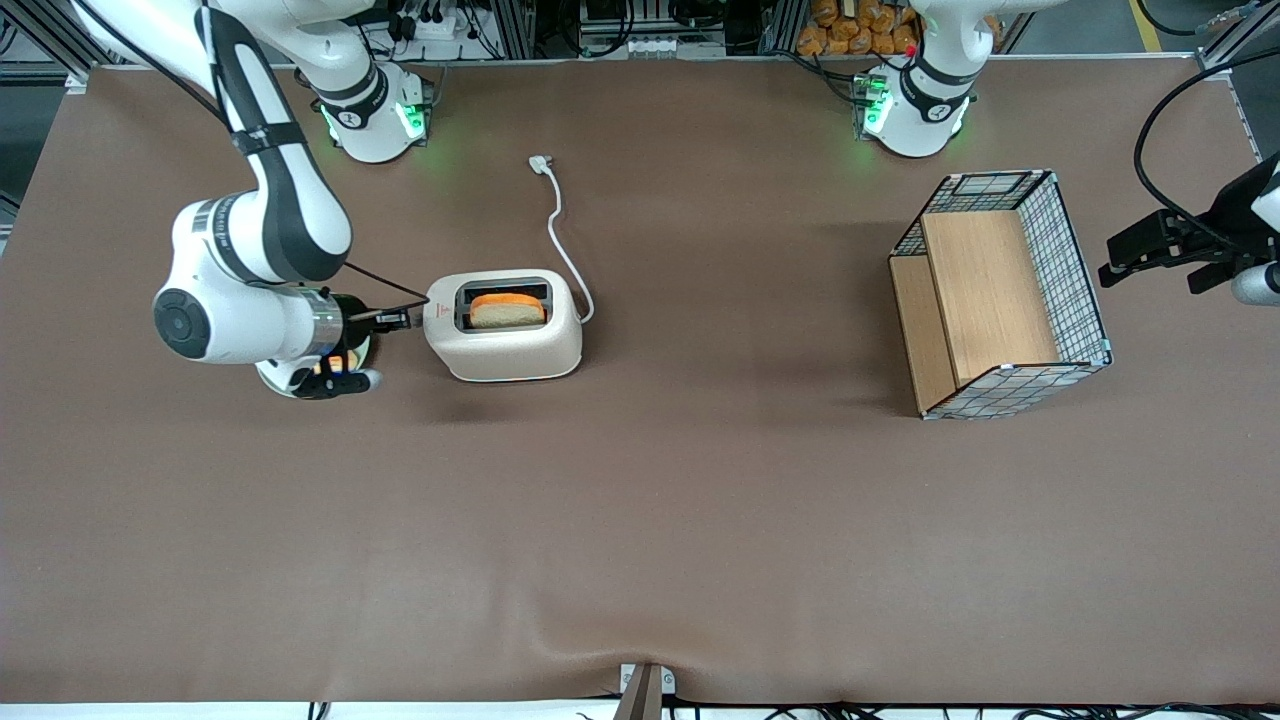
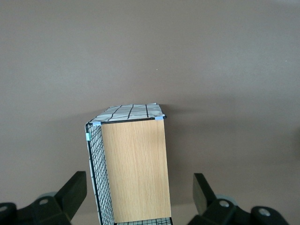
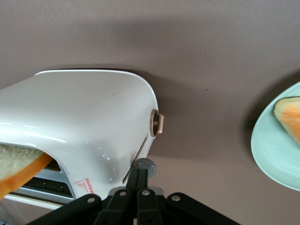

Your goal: Press toaster button with right arm

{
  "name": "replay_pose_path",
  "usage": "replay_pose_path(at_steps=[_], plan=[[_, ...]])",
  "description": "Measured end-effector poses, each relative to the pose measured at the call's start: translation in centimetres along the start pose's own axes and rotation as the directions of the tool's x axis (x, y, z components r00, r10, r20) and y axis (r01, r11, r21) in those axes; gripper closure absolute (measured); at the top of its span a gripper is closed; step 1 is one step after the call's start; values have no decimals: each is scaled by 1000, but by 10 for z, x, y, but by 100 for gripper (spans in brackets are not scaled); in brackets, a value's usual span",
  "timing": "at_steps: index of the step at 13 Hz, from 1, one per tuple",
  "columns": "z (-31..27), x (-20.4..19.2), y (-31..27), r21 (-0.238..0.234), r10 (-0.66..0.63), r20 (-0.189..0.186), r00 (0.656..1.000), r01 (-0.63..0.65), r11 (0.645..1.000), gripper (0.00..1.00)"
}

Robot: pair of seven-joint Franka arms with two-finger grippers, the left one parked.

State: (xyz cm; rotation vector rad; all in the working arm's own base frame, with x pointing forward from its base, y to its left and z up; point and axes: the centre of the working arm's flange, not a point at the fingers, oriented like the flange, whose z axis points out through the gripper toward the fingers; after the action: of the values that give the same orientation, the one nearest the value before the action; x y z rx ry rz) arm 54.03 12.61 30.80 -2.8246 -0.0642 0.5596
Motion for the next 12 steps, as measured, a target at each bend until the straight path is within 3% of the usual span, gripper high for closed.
replay_pose_path(at_steps=[12], plan=[[19,-2,9,35,38,-11,999,-38,999,99]])
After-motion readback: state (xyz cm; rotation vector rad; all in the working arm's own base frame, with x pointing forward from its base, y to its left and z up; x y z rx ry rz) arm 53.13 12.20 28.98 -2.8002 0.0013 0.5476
